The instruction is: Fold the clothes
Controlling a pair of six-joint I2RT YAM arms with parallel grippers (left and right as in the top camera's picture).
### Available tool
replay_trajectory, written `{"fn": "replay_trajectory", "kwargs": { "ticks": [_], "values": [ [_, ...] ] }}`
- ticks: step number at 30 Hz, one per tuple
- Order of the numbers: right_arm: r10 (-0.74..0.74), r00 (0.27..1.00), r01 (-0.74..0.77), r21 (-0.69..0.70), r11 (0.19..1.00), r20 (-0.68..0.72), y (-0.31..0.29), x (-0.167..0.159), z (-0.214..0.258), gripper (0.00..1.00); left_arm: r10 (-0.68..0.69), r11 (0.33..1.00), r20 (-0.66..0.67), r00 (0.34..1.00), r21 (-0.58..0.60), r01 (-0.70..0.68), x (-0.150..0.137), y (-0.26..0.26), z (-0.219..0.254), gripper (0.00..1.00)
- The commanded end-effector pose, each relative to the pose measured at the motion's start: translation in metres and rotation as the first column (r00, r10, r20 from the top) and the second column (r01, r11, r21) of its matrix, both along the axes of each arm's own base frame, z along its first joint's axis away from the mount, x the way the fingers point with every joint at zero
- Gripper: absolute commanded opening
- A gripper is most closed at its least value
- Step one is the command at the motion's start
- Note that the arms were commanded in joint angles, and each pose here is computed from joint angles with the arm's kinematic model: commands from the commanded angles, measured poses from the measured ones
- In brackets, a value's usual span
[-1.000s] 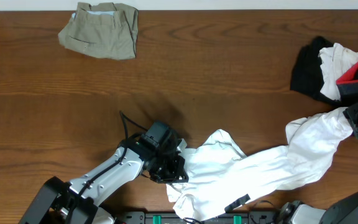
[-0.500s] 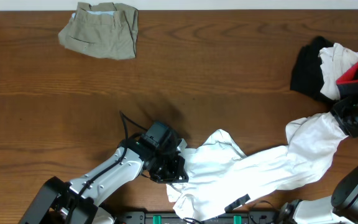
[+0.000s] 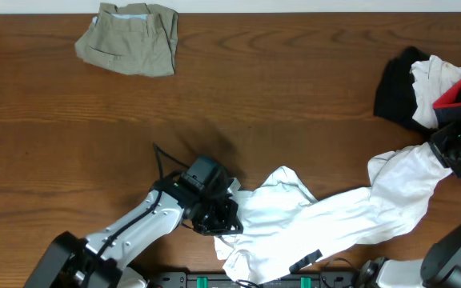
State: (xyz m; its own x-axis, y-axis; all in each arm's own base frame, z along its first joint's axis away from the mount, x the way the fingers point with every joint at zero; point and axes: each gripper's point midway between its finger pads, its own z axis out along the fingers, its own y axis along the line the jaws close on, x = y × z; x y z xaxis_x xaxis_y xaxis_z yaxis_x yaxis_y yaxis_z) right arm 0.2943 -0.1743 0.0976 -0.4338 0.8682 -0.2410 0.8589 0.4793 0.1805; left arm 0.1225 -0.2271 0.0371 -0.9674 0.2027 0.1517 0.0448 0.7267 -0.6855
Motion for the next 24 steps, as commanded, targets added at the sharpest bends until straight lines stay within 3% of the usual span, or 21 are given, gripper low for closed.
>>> {"fn": "replay_trajectory", "kwargs": {
  "ticks": [1, 8, 13, 19, 24],
  "values": [
    [0.007, 1.000, -0.006, -0.024, 1.000, 0.027, 0.002, 0.000, 0.014, 0.01, -0.002, 0.999, 0.032, 0.999, -0.050, 0.003, 0.000, -0.005, 0.016, 0.06],
    [0.013, 0.999, -0.012, -0.019, 1.000, 0.051, 0.008, -0.004, 0.027, 0.01, 0.008, 0.991, 0.147, 0.989, -0.131, 0.012, 0.006, -0.008, 0.047, 0.06],
    [0.090, 0.979, -0.091, -0.002, 0.996, 0.185, 0.026, 0.004, 0.063, 0.01, 0.026, 0.974, 0.285, 0.958, -0.222, 0.039, 0.010, -0.011, 0.086, 0.06],
    [0.160, 0.923, -0.148, -0.063, 0.987, 0.351, 0.046, -0.001, 0.129, 0.01, 0.106, 0.919, 0.521, 0.847, -0.377, 0.117, 0.016, -0.014, 0.165, 0.06],
    [0.215, 0.860, -0.172, -0.134, 0.976, 0.463, 0.064, -0.018, 0.185, 0.01, 0.216, 0.884, 0.620, 0.754, -0.452, 0.119, 0.015, -0.005, 0.220, 0.06]
  ]
}}
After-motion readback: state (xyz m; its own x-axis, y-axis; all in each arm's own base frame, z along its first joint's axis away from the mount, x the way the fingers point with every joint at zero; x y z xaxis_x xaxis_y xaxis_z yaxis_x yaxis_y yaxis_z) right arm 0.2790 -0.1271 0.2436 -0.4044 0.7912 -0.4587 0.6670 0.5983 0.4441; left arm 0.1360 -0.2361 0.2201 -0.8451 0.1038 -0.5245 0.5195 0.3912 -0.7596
